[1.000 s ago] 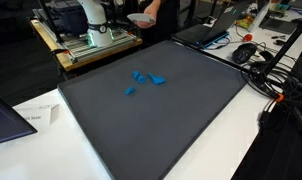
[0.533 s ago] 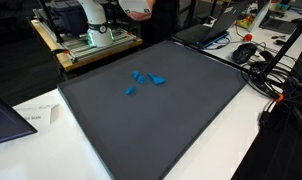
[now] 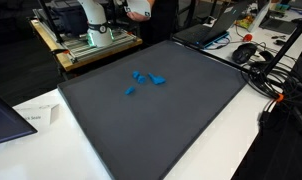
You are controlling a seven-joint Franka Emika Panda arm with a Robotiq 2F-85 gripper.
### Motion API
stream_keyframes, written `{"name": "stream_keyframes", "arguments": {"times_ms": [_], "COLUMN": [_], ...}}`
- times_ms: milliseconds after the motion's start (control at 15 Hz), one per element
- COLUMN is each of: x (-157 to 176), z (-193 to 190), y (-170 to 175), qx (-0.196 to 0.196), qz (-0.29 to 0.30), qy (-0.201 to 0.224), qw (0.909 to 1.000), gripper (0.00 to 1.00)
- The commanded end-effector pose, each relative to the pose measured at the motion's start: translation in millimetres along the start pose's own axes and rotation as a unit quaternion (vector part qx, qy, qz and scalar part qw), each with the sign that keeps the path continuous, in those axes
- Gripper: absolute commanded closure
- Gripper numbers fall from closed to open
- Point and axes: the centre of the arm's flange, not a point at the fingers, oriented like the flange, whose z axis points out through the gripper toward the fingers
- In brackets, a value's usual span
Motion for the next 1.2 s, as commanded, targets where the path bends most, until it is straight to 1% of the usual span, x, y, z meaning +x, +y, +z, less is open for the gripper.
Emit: {"name": "stream_keyframes", "arguments": {"times_ms": [0,67,533,733,800,933,1133], "x": [-1.2,-1.0,-2.1,-5.0,-1.5,16.7,35.5], "z": [-2.7,-2.5,-2.2,-1.9,0.6,7.7,25.3], "y": [-1.2,-1.5,-1.8,-1.7,-7.4,-19.2,-33.9], "qx": [0.022,0.024,0.031,0.032,0.017,0.018,-0.010], "qz": [-0.011,-0.012,-0.015,-0.014,0.000,0.003,0.017], "qy": [0.004,0.003,0.004,0.015,0.028,0.040,0.061], "qw": [0.9997,0.9996,0.9994,0.9993,0.9994,0.9990,0.9979], "gripper": [0.91,0.99,0.99,0.99,0.99,0.99,0.99]}}
